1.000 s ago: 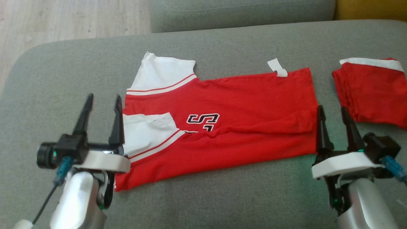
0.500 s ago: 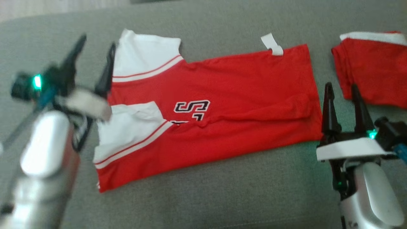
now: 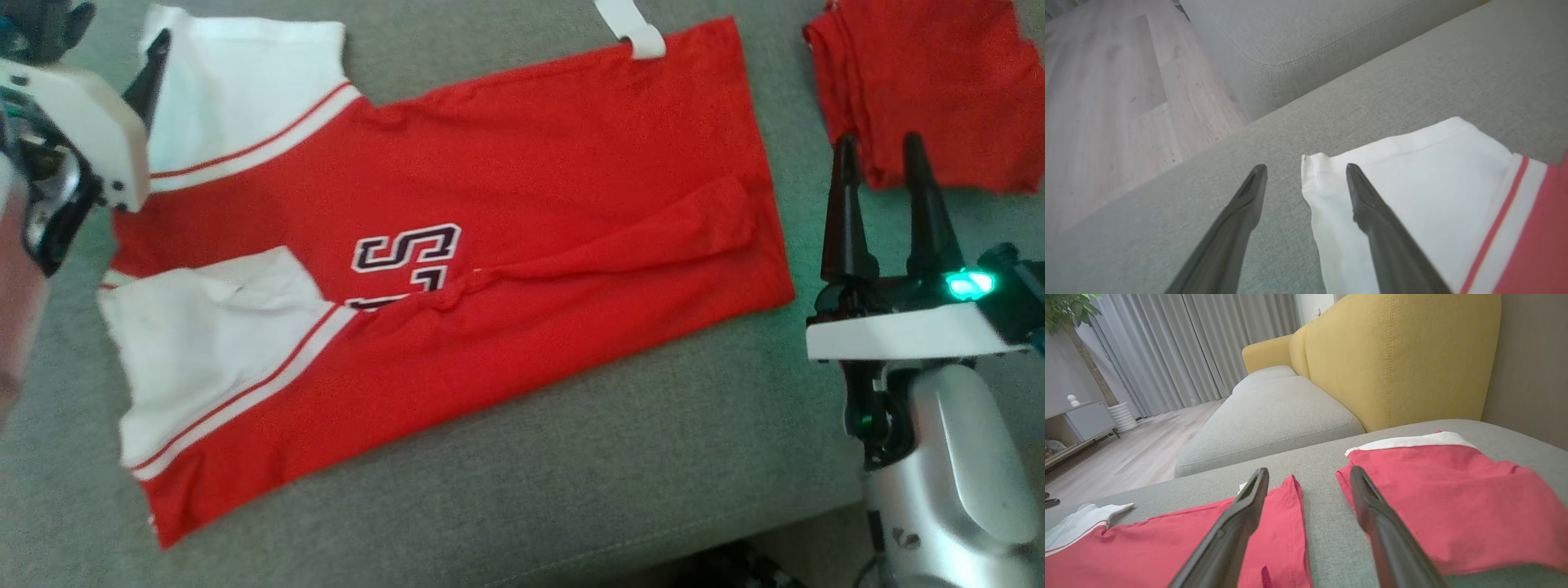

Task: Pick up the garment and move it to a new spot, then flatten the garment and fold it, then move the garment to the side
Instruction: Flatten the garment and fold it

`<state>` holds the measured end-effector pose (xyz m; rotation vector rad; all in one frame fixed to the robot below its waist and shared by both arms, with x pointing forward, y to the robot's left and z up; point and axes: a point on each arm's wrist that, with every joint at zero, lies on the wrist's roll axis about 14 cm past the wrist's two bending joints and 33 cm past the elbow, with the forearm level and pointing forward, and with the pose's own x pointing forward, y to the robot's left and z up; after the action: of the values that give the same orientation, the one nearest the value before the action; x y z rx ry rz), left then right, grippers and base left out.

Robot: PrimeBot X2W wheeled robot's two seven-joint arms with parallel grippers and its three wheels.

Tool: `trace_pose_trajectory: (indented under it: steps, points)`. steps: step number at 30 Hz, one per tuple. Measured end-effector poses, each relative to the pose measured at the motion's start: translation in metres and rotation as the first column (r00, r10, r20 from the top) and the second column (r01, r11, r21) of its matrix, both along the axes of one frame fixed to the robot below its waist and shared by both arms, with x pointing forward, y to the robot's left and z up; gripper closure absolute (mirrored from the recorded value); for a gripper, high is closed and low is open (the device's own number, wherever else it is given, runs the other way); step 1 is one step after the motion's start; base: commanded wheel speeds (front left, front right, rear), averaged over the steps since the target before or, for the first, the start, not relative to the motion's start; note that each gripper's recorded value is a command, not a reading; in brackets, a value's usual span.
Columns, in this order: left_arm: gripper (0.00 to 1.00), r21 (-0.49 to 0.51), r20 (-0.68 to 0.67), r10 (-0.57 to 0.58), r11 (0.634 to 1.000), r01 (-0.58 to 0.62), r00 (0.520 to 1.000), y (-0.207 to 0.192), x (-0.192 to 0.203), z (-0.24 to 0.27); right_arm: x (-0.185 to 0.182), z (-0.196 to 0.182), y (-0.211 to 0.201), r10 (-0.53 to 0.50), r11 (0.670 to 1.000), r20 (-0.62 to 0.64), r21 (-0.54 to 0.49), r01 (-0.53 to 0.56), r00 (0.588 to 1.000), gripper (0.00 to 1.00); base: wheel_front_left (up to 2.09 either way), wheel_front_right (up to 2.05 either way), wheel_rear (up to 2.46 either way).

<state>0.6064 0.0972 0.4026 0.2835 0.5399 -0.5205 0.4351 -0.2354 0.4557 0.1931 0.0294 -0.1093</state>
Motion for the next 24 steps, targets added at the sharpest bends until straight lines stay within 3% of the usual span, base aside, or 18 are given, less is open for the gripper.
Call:
trace_pose_trajectory:
  steps: [5, 17, 18, 19, 20, 24]
  points:
    - [0.00, 0.026, -0.124, 0.015, 1.000, -0.012, 0.992, 0.003, 0.003, -0.041, -0.001, -0.006, -0.010, -0.023, 1.000, -0.018, -0.014, 0.023, 1.000, 0.00, 0.00, 0.00, 0.00]
    - [0.00, -0.007, -0.141, -0.014, 1.000, 0.013, 0.990, -0.013, 0.020, -0.055, -0.005, -0.021, -0.020, -0.055, 0.998, -0.063, -0.016, 0.054, 0.997, 0.00, 0.00, 0.00, 0.00]
    - [0.05, -0.006, -0.144, -0.021, 1.000, 0.021, 0.989, -0.014, 0.020, -0.055, -0.005, -0.022, -0.020, -0.054, 0.998, -0.063, -0.016, 0.053, 0.997, 0.00, 0.00, 0.00, 0.00]
    - [0.62, -0.003, -0.153, -0.028, 1.000, 0.028, 0.988, -0.016, 0.018, -0.056, -0.005, -0.022, -0.020, -0.054, 0.998, -0.063, -0.015, 0.053, 0.997, 0.00, 0.00, 0.00, 0.00]
    - [1.00, -0.002, -0.162, -0.034, 0.999, 0.034, 0.986, -0.017, 0.016, -0.056, -0.005, -0.022, -0.020, -0.054, 0.998, -0.063, -0.015, 0.053, 0.997, 0.00, 0.00, 0.00, 0.00]
    - [1.00, -0.015, -0.161, -0.056, 0.998, 0.055, 0.985, -0.021, 0.009, -0.050, -0.003, -0.020, -0.021, -0.056, 0.998, -0.056, -0.020, 0.055, 0.997, 0.00, 0.00, 0.00, 0.00]
